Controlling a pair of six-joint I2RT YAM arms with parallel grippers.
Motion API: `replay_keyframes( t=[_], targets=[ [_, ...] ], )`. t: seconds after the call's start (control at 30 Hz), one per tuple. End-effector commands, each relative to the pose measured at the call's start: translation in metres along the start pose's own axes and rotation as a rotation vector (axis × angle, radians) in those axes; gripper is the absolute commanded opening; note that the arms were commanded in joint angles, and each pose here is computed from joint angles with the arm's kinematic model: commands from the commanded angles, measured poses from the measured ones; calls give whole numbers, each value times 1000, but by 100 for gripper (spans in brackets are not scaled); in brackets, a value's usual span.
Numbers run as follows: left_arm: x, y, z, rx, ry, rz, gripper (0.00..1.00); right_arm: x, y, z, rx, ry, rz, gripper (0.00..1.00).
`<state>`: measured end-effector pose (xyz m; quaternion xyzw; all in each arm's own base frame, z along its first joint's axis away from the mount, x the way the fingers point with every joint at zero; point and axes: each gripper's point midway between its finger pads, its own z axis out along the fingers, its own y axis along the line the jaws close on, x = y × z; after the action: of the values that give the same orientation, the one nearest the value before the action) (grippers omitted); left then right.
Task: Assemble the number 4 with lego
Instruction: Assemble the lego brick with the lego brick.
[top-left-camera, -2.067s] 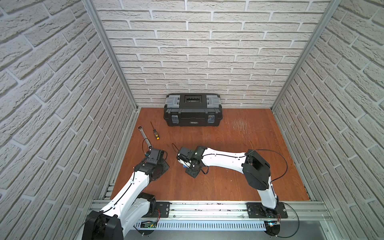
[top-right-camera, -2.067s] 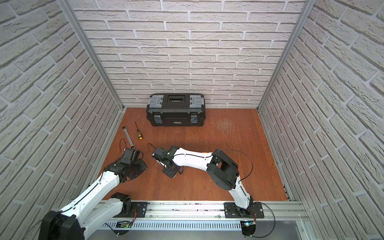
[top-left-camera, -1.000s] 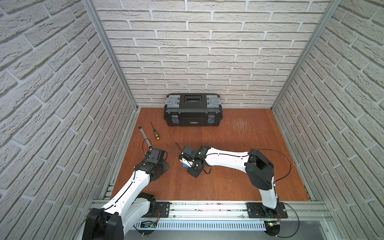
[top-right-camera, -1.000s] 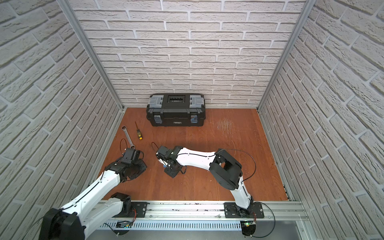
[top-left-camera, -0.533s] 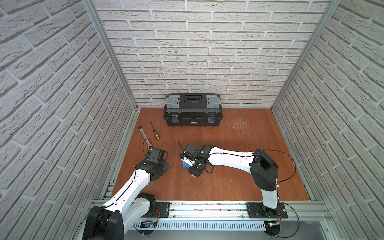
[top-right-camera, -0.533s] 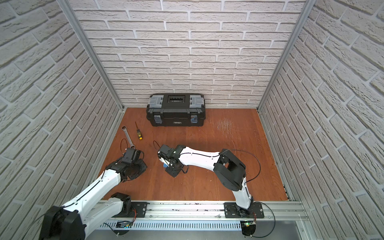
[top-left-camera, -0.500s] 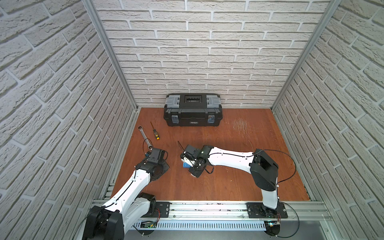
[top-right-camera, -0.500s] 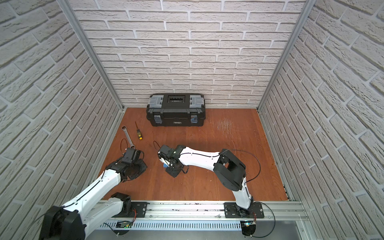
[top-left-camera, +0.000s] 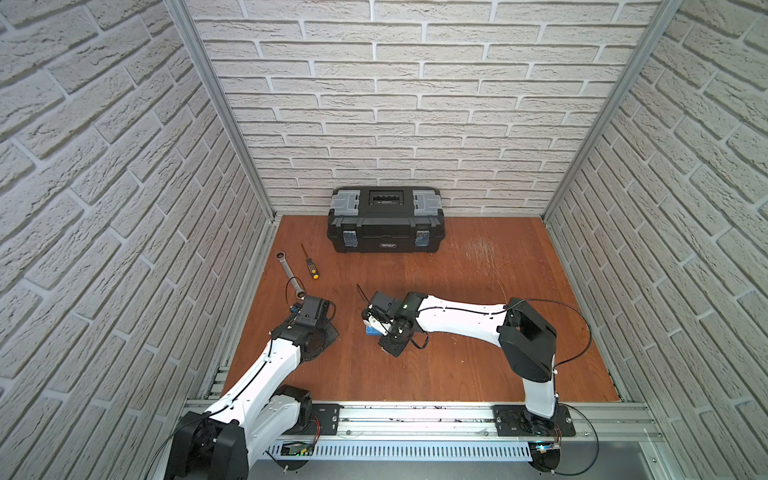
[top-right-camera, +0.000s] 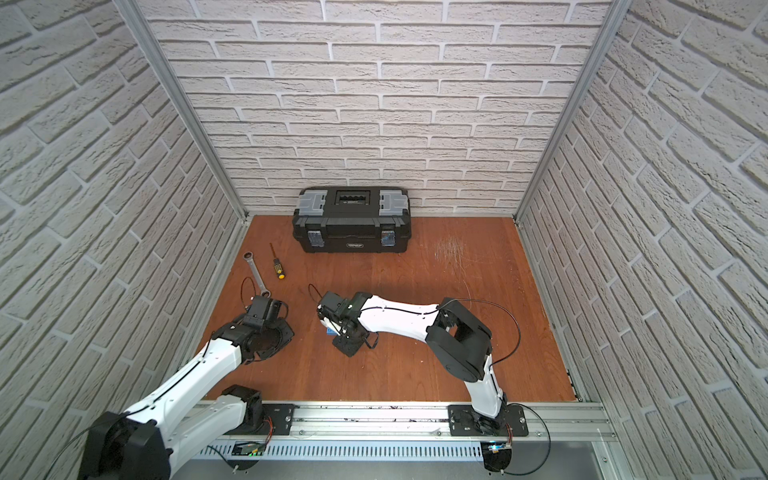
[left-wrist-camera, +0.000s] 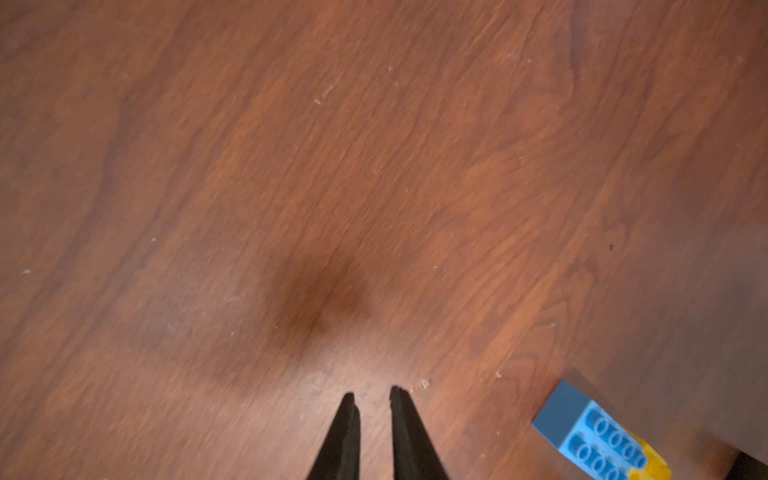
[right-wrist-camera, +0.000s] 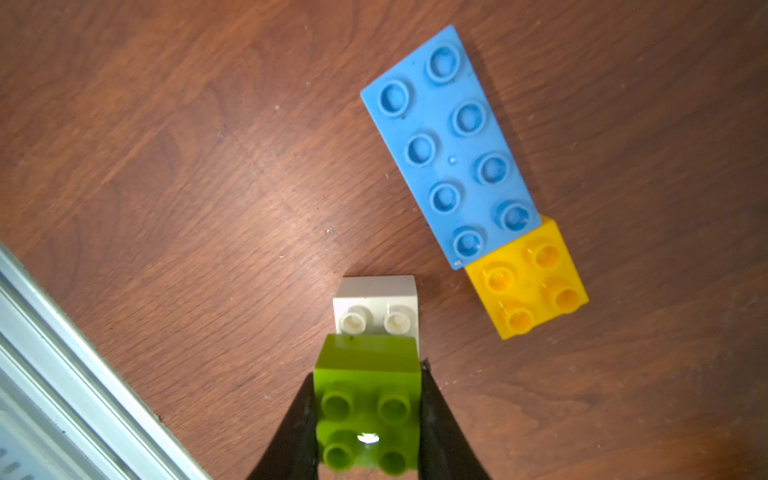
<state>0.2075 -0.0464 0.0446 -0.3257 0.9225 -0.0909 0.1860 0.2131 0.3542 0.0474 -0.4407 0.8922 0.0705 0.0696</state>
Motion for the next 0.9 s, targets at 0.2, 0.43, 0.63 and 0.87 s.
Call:
replay_keyframes(
  t=[0.2, 0.43, 0.63, 0.87],
  targets=[
    [-4, -3, 0, 6, -20, 1, 18, -8, 1, -1, -13, -29, 8, 2],
    [-4, -2, 1, 5, -20, -1, 19, -2, -2, 15, -7, 11, 11, 2],
    [-3, -2, 2, 3, -18, 0, 18, 1, -4, 23, -2, 27, 17, 2],
    [-3, -1, 2, 2, -20, -1, 18, 9, -8, 24, 20, 47, 24, 2]
  ],
)
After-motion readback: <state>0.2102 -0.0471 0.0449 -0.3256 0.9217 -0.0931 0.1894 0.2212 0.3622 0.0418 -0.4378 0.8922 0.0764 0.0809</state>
